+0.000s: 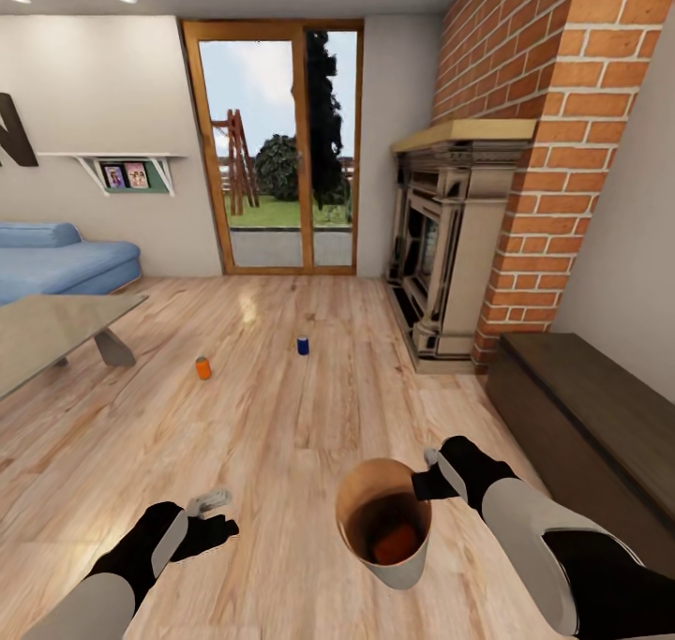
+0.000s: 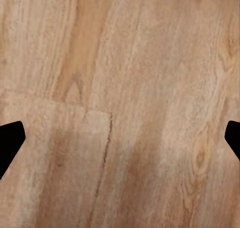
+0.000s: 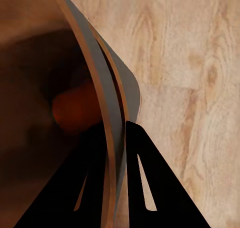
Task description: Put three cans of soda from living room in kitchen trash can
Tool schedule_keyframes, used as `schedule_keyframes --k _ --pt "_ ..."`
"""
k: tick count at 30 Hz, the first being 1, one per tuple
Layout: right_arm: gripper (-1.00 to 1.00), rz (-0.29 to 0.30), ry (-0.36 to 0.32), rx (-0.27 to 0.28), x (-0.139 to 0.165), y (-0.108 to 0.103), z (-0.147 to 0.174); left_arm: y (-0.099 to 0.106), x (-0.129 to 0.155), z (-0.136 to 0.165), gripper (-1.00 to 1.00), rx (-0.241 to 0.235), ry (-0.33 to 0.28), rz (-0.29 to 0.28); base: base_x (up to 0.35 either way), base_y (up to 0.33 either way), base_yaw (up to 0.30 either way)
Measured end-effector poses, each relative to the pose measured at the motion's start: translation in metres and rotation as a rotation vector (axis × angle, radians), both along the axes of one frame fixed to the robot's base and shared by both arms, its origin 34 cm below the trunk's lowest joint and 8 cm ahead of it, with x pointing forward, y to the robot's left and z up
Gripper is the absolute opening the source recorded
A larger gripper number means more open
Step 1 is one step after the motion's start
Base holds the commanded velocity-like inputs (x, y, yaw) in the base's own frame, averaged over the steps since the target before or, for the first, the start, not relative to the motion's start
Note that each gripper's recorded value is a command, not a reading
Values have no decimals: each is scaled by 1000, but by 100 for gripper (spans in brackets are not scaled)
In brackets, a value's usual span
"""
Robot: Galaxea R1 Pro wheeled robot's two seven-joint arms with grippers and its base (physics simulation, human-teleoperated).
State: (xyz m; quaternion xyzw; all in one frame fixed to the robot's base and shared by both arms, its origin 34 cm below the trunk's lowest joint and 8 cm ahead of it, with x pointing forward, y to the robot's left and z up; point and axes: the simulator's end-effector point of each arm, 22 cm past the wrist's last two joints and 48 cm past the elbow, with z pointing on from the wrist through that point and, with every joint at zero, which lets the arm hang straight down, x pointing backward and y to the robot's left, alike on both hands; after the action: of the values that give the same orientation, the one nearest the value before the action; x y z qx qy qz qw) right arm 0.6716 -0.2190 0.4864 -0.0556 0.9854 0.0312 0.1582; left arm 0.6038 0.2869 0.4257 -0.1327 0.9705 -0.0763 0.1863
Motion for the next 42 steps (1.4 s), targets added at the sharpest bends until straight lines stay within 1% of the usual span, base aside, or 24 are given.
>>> schedule_keyframes --k 4,8,16,21,25,28,42 --pt "-100 7 0 -6 0 1 0 0 0 0 100 -2 -1 -1 286 177 0" --pt "-100 5 0 4 0 5 0 -1 0 0 100 -4 -1 -1 288 192 0" --pt "-100 6 4 1 -1 3 -2 -1 0 -1 100 -4 0 0 294 188 0" --pt "-100 5 7 -2 -1 1 -3 1 5 0 100 4 -23 1 324 126 0" --pt "-100 7 9 -5 -2 0 -5 1 5 -1 100 5 -27 2 318 163 0" --pt "-100 3 12 1 -2 1 -6 1 5 -2 100 5 -27 2 307 187 0" --pt "-100 6 27 -4 -5 1 -14 1 2 -9 100 2 -14 4 267 227 0"
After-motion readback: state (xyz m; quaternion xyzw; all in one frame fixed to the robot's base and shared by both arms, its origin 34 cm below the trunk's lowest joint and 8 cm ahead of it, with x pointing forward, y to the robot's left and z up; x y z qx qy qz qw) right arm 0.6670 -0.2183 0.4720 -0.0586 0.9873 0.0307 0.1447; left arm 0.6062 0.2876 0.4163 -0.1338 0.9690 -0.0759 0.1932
